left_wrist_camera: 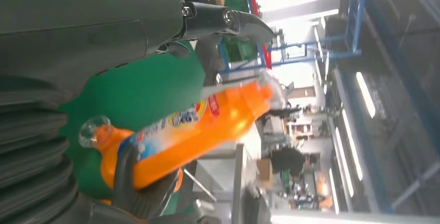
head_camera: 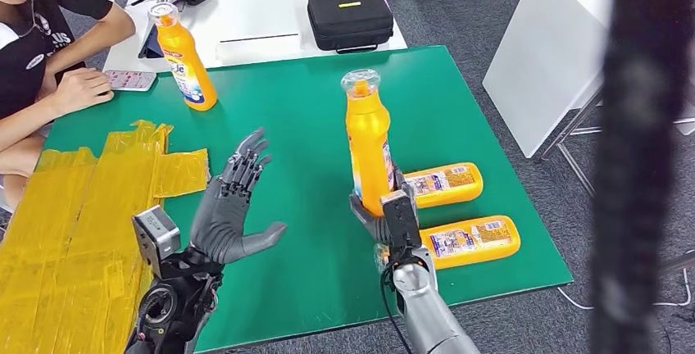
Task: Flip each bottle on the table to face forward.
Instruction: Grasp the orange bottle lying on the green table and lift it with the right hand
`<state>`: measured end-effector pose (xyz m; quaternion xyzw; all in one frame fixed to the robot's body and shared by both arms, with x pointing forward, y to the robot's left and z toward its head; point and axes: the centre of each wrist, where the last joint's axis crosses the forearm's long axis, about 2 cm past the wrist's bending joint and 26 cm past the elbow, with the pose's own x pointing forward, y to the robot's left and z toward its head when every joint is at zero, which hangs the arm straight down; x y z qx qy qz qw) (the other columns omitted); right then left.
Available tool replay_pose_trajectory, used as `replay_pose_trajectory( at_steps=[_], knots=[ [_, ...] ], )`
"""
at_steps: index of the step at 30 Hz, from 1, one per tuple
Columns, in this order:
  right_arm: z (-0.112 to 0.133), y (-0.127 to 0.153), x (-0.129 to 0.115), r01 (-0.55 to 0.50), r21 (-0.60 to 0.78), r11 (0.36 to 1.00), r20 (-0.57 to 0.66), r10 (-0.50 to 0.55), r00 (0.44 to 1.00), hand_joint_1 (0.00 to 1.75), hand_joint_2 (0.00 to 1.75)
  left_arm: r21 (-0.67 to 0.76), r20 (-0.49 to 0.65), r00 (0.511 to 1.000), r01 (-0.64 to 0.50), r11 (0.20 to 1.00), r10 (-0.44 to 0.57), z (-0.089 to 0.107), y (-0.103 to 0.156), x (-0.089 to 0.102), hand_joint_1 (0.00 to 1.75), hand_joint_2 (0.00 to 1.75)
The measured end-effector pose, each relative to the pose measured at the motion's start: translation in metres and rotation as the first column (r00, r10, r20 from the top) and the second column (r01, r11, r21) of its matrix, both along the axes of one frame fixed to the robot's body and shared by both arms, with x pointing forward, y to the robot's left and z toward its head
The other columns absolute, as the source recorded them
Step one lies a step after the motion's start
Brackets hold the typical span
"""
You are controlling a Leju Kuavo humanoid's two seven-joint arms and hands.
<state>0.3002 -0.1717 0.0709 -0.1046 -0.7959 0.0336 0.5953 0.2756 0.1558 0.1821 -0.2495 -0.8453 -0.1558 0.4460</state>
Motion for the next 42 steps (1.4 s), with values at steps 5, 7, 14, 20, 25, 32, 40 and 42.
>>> replay_pose_trajectory(
  at_steps=[5,7,14,20,25,32,40,42],
  knots=[
    [0.007,0.007,0.003,-0.068,0.006,0.998,0.047,0.067,0.997,1.75,1.75,0.011,-0.009,0.999,0.042,0.999,-0.042,0.001,-0.010,0.004,0.00,1.75],
    [0.009,0.012,0.003,-0.107,0.001,0.994,0.070,0.106,0.992,1.75,1.75,0.012,-0.013,0.998,0.054,0.998,-0.054,0.001,-0.013,0.005,0.00,1.75],
    [0.021,0.040,-0.004,-0.291,-0.107,0.951,0.226,0.308,0.924,1.75,1.75,0.000,-0.024,0.997,0.072,0.997,-0.072,0.000,-0.018,0.013,0.00,1.75],
    [0.032,0.065,-0.018,-0.355,-0.197,0.914,0.301,0.401,0.865,1.75,1.75,-0.020,-0.049,0.997,0.064,0.998,-0.065,-0.001,-0.018,0.018,0.00,1.75],
    [0.035,0.077,-0.025,-0.368,-0.236,0.899,0.326,0.430,0.842,1.75,1.75,-0.040,-0.080,0.995,0.062,0.997,-0.065,-0.004,-0.017,0.020,0.00,1.75],
    [0.036,0.080,-0.023,-0.365,-0.267,0.892,0.337,0.441,0.832,1.75,1.75,-0.060,-0.111,0.992,0.052,0.997,-0.058,-0.008,-0.016,0.023,0.00,1.75],
    [0.032,0.079,-0.022,-0.367,-0.285,0.885,0.327,0.450,0.831,1.75,1.75,-0.084,-0.130,0.990,0.043,0.996,-0.054,-0.011,-0.014,0.024,1.75,1.75],
    [0.033,0.080,-0.021,-0.365,-0.286,0.886,0.328,0.448,0.832,1.75,1.75,-0.123,-0.136,0.989,0.040,0.992,-0.057,-0.012,-0.014,0.024,1.75,1.75]
  ],
)
